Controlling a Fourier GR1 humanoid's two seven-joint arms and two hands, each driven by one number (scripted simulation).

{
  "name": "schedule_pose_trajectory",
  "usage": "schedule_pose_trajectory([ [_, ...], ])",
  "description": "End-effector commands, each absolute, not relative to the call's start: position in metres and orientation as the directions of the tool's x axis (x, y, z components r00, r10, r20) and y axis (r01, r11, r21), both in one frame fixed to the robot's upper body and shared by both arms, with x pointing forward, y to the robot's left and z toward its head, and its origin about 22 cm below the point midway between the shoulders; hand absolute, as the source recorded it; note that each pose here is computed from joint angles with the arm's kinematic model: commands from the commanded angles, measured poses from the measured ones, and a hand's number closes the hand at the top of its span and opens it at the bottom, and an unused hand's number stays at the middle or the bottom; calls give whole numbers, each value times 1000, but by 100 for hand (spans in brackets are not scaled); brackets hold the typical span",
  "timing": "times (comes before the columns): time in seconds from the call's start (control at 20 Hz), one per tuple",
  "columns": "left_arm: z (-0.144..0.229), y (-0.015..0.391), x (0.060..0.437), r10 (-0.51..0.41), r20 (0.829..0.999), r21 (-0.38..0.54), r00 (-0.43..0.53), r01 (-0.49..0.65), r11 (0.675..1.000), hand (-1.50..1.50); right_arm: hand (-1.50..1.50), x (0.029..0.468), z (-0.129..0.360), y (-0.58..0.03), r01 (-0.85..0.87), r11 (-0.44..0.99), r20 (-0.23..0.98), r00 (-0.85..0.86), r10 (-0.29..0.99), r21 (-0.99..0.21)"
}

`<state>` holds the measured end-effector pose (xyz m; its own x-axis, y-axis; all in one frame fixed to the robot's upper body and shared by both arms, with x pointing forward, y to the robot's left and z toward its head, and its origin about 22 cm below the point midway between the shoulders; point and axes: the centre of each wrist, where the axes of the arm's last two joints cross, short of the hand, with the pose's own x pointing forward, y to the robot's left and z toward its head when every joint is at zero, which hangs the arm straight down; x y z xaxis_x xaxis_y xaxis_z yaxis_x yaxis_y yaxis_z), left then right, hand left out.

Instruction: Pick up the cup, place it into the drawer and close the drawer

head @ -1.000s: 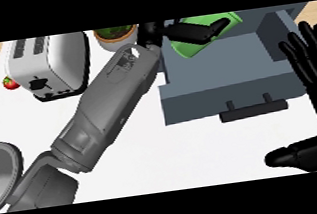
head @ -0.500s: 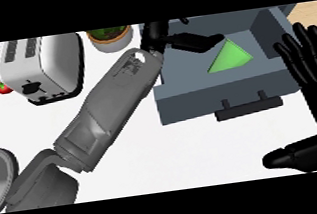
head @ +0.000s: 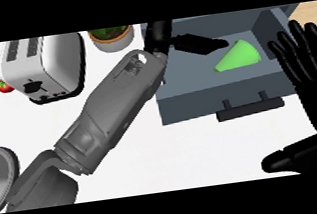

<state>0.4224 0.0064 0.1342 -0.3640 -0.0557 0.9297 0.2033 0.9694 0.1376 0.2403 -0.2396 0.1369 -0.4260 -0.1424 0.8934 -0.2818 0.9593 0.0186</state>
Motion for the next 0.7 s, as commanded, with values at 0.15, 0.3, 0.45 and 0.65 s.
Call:
schedule_pose_trajectory([
  [0.15, 154, -1, 419, 140, 898, -28, -416, 264, 964, -150, -150, 225, 141, -256, -281, 959, 904, -397, -160, 46],
  [0.3, 155, 1, 417, 194, 911, -85, -364, 294, 952, -150, 150, 225, 153, -248, -300, 954, 892, -427, -151, 18],
  [0.45, 157, 9, 409, 222, 916, -133, -335, 269, 954, -150, 150, 218, 151, -272, -291, 955, 907, -415, -71, -59],
  [0.65, 156, 58, 420, 230, 903, -161, -363, 210, 964, -150, 150, 216, 154, -278, -312, 919, 899, -428, 91, -241],
])
